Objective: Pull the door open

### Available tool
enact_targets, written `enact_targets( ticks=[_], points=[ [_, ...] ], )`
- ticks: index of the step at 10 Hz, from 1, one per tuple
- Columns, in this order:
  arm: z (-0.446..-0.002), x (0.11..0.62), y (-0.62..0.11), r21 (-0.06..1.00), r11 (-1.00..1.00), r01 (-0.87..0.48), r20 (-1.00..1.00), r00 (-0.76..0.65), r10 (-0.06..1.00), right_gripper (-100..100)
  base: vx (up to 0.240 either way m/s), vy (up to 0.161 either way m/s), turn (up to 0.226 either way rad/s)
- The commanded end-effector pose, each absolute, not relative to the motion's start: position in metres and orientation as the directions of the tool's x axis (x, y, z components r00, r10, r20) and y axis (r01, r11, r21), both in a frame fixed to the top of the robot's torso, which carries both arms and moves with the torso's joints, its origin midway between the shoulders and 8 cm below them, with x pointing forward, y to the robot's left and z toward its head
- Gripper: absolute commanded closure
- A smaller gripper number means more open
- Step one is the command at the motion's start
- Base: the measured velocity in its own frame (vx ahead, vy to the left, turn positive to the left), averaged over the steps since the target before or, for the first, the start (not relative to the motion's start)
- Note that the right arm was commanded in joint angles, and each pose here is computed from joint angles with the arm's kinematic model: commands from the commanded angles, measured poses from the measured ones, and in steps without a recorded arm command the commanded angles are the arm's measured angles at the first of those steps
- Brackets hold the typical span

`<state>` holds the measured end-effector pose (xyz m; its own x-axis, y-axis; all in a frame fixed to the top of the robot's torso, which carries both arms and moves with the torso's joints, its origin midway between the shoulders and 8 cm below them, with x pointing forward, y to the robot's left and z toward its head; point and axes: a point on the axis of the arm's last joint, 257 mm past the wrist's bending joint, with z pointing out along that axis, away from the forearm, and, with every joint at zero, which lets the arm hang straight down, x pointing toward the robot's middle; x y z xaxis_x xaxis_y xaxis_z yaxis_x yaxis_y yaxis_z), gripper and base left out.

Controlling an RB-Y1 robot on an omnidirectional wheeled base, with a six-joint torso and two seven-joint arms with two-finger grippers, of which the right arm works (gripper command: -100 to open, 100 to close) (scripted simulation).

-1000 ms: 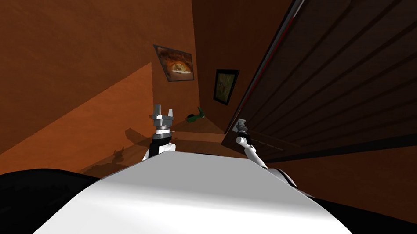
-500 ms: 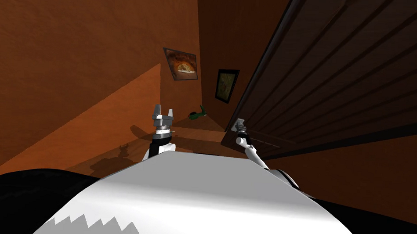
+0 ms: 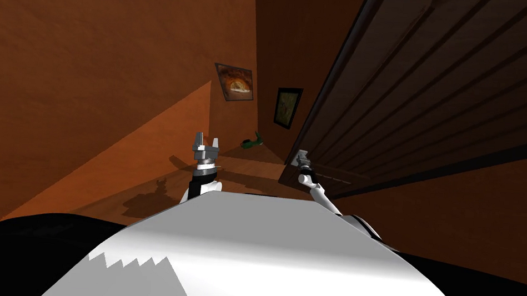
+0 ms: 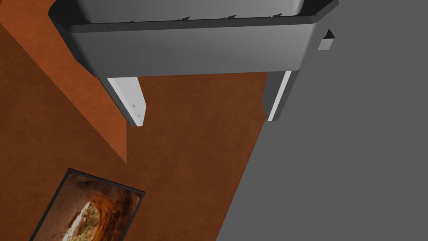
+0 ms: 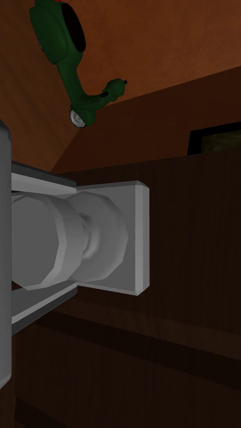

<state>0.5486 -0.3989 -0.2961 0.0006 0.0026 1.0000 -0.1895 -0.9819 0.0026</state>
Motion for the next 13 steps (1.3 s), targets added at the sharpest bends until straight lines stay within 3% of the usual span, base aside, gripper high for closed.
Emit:
enact_targets(
  ticks=[1,13],
  points=[
    [-0.297,0.547,-0.395,0.001,-0.985,-0.172,1.000,0.002,0.001,100,-0.192,-0.072,0.103],
    [-0.297,0.535,-0.367,0.002,-0.999,-0.048,1.000,0.000,0.002,100,-0.191,-0.065,0.090]
  ],
)
